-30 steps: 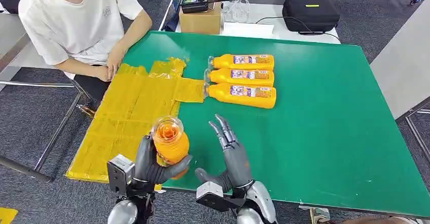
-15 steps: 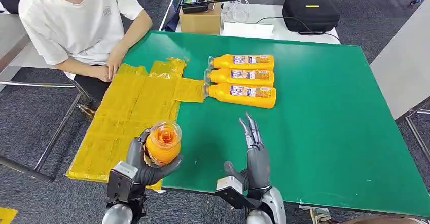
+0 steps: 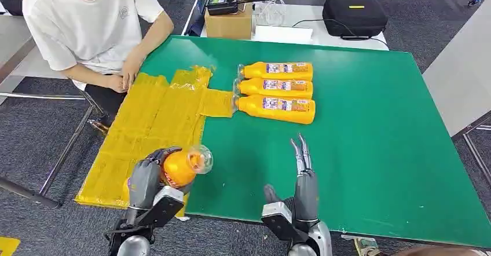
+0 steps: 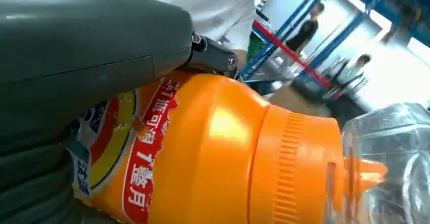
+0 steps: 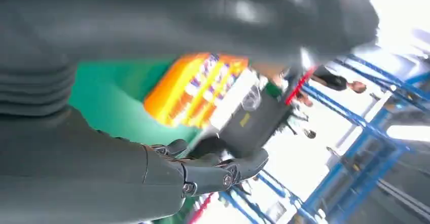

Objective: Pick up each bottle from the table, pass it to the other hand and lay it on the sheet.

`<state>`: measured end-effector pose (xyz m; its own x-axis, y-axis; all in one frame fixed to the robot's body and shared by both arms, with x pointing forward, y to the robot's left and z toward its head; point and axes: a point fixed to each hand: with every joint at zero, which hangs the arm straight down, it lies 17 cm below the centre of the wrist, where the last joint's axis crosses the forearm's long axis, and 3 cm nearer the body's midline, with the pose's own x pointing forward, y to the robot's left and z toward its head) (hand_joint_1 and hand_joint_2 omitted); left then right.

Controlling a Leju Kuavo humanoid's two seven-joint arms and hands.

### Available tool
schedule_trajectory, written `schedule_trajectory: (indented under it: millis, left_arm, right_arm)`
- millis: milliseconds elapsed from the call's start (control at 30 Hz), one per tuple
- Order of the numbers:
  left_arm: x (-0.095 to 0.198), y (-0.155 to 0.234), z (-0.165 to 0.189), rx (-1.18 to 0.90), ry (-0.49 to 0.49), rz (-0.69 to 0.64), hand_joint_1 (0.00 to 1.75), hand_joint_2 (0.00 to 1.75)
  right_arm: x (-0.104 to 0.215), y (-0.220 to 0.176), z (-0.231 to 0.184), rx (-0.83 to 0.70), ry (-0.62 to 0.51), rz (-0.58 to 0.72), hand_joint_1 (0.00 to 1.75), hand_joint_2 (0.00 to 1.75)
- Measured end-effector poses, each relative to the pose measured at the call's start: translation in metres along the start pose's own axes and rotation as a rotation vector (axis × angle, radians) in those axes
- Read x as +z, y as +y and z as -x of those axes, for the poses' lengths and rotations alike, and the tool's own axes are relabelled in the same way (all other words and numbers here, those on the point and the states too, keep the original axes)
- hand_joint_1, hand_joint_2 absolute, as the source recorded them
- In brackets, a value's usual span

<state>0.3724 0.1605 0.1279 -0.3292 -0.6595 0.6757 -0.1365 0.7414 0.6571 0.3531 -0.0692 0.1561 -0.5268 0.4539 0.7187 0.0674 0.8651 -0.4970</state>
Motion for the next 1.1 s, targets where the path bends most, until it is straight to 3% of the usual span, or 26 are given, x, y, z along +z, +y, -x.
schedule_trajectory:
  millis: [133,233,500,567,600,633,667,933,1100]
  left_arm:
    - [0.002,-0.038,0.049,-0.21,0.051,0.193,1.54,1.75]
    - [-0.003,-0.046,0.069,-0.253,0.062,0.243,1.73,1.75]
    - [-0.022,-0.069,0.124,-0.335,0.128,0.402,1.75,1.75]
    - [-0.028,-0.073,0.137,-0.353,0.136,0.435,1.47,1.75]
    - [-0.032,-0.075,0.141,-0.356,0.138,0.455,1.03,1.75]
    - [-0.033,-0.077,0.144,-0.356,0.14,0.473,0.3,1.75]
    - [-0.037,-0.078,0.147,-0.352,0.135,0.493,0.03,1.75]
    - [-0.028,-0.091,0.147,-0.251,0.072,0.537,0.0,1.75]
    - [-0.018,-0.1,0.125,0.058,0.112,0.53,0.0,1.75]
  right_arm:
    - [0.003,0.001,0.006,-0.083,0.036,-0.009,0.0,1.75]
    - [0.006,0.0,0.008,-0.095,0.046,-0.007,0.0,1.75]
    - [0.007,0.003,0.009,-0.158,0.053,-0.018,0.0,1.75]
    - [0.006,0.002,0.01,-0.169,0.055,-0.014,0.0,1.75]
    - [0.006,0.002,0.011,-0.178,0.055,-0.011,0.0,1.75]
    - [0.006,0.002,0.011,-0.184,0.056,-0.01,0.0,1.75]
    - [0.005,0.003,0.012,-0.193,0.055,-0.012,0.0,1.75]
    - [0.008,0.007,0.015,-0.213,0.052,-0.024,0.0,1.75]
    - [0.012,0.011,0.02,-0.22,0.067,-0.035,0.0,1.75]
